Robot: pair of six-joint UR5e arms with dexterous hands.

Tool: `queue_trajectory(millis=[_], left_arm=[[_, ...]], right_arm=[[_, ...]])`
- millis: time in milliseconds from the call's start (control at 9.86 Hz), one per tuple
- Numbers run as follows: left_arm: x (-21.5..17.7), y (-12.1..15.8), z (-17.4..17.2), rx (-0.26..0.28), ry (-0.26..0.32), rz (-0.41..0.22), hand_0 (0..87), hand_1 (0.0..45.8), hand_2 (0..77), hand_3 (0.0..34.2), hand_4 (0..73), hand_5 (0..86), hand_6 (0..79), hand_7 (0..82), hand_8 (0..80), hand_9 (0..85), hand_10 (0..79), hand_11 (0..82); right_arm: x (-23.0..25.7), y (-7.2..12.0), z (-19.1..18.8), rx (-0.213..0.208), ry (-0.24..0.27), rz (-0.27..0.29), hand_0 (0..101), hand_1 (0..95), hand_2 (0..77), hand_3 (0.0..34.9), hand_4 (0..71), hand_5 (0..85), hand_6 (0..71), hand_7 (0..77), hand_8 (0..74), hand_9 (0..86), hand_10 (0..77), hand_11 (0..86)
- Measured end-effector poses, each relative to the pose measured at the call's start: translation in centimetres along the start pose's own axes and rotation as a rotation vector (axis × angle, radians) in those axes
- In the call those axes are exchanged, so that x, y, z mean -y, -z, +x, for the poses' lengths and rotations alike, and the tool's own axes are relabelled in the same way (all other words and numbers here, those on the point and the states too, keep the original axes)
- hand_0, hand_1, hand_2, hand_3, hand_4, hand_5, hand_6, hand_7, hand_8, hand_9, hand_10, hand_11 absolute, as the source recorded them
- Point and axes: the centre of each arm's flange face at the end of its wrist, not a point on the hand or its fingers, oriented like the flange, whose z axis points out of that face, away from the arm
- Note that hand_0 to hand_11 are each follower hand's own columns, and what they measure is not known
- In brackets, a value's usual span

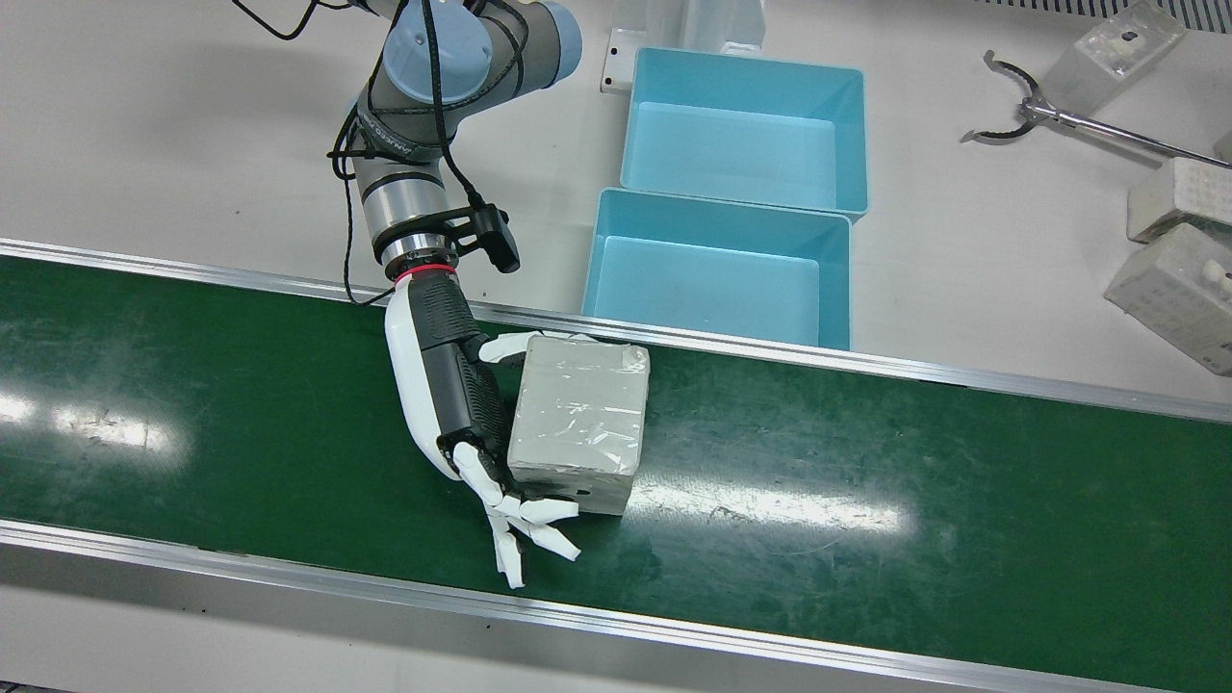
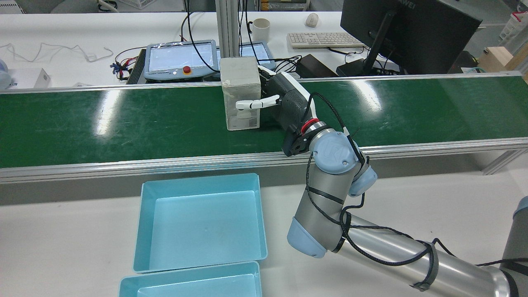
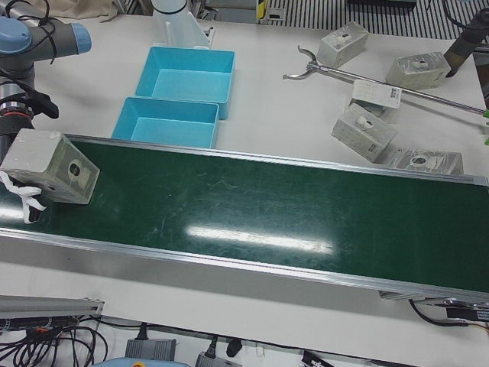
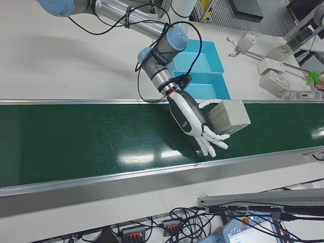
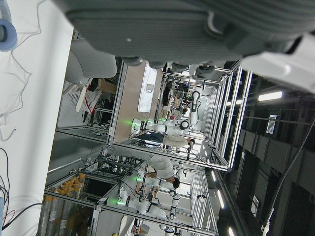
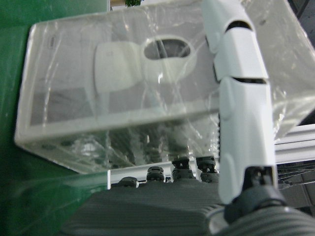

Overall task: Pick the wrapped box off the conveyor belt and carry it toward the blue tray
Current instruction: 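Close the right hand fingers around the wrapped white box, then lift the box off the belt and swing it toward the blue tray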

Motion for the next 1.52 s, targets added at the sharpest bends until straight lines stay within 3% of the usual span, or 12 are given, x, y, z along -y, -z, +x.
queue_trajectory(millis=[101, 203, 304, 406, 507, 609, 710, 812, 1116, 1420, 1522], left_arm=[[0.0, 0.0, 0.0, 0.000, 0.000, 0.000, 0.0, 0.0, 0.5, 0.0, 0.0, 1.1, 0.0, 0.5, 0.5, 0.5, 0.5, 0.5], [0.0, 0.0, 0.0, 0.000, 0.000, 0.000, 0.0, 0.0, 0.5, 0.0, 0.0, 1.1, 0.5, 0.0, 0.5, 0.5, 0.5, 0.5], [0.0, 0.0, 0.0, 0.000, 0.000, 0.000, 0.0, 0.0, 0.5, 0.0, 0.0, 1.1, 0.5, 0.0, 0.5, 0.5, 0.5, 0.5], [0.0, 0.0, 0.0, 0.000, 0.000, 0.000, 0.0, 0.0, 0.5, 0.0, 0.0, 1.1, 0.5, 0.0, 0.5, 0.0, 0.5, 0.5], [0.0, 0.0, 0.0, 0.000, 0.000, 0.000, 0.0, 0.0, 0.5, 0.0, 0.0, 1.1, 0.5, 0.0, 0.5, 0.0, 0.5, 0.5], [0.0, 0.0, 0.0, 0.000, 0.000, 0.000, 0.0, 0.0, 0.5, 0.0, 0.0, 1.1, 0.5, 0.0, 0.5, 0.0, 0.5, 0.5], [0.0, 0.0, 0.0, 0.000, 0.000, 0.000, 0.0, 0.0, 0.5, 0.0, 0.0, 1.1, 0.5, 0.0, 0.5, 0.0, 0.5, 0.5], [0.0, 0.0, 0.0, 0.000, 0.000, 0.000, 0.0, 0.0, 0.5, 0.0, 0.0, 1.1, 0.5, 0.0, 0.5, 0.0, 0.5, 0.5], [0.0, 0.0, 0.0, 0.000, 0.000, 0.000, 0.0, 0.0, 0.5, 0.0, 0.0, 1.1, 0.5, 0.0, 0.5, 0.5, 0.5, 0.5], [0.0, 0.0, 0.0, 0.000, 0.000, 0.000, 0.0, 0.0, 0.5, 0.0, 0.0, 1.1, 0.5, 0.5, 0.5, 0.0, 0.5, 0.5], [0.0, 0.0, 0.0, 0.000, 0.000, 0.000, 0.0, 0.0, 0.5, 0.0, 0.0, 1.1, 0.0, 0.0, 0.5, 0.0, 0.5, 0.5]], right_arm=[[0.1, 0.1, 0.1, 0.001, 0.001, 0.003, 51, 20.2, 26.2, 2.9, 13.1, 30.0, 13.1, 18.5, 8.7, 14.2, 0.0, 1.1], [0.2, 0.1, 0.1, 0.003, 0.005, 0.007, 51, 20.2, 26.2, 2.9, 13.1, 30.0, 13.1, 18.5, 8.7, 14.2, 0.0, 1.1], [0.2, 0.2, 0.0, 0.011, 0.010, 0.010, 53, 17.5, 29.5, 0.7, 13.6, 44.2, 19.6, 26.2, 16.9, 21.8, 7.6, 1.1], [-0.2, 0.2, -0.4, 0.021, 0.014, 0.012, 53, 17.5, 29.5, 0.7, 13.6, 44.2, 19.6, 26.2, 16.9, 21.8, 7.6, 1.1], [-1.4, 0.4, -0.9, 0.030, 0.014, 0.011, 57, 10.4, 33.3, 0.0, 21.8, 54.0, 32.2, 33.8, 37.1, 37.1, 28.4, 19.6], [-3.4, 0.6, -1.4, 0.035, 0.011, 0.004, 57, 10.4, 33.3, 0.0, 24.0, 57.3, 34.9, 36.0, 40.4, 39.3, 35.5, 28.9], [-5.6, 1.0, -1.7, 0.032, 0.002, -0.010, 57, 10.4, 33.3, 0.0, 24.0, 57.3, 34.9, 36.0, 40.4, 39.3, 35.5, 28.9], [-7.6, 2.1, -1.0, 0.003, -0.014, -0.025, 57, 10.4, 33.3, 1.1, 27.3, 60.0, 38.7, 39.3, 45.3, 41.5, 40.9, 33.3], [-11.7, 7.9, 3.9, -0.137, -0.072, -0.048, 57, 10.4, 33.3, 0.4, 28.9, 60.0, 40.4, 39.8, 46.4, 41.5, 41.5, 34.4], [-11.1, 11.5, 7.2, -0.287, -0.086, -0.037, 57, 10.4, 33.3, 0.4, 28.9, 60.5, 40.4, 39.8, 47.5, 41.5, 42.0, 34.4], [-10.6, 12.1, 7.6, -0.322, -0.086, -0.033, 58, 1.6, 36.0, 0.3, 29.5, 60.5, 40.9, 40.4, 45.3, 43.6, 38.2, 37.1]])
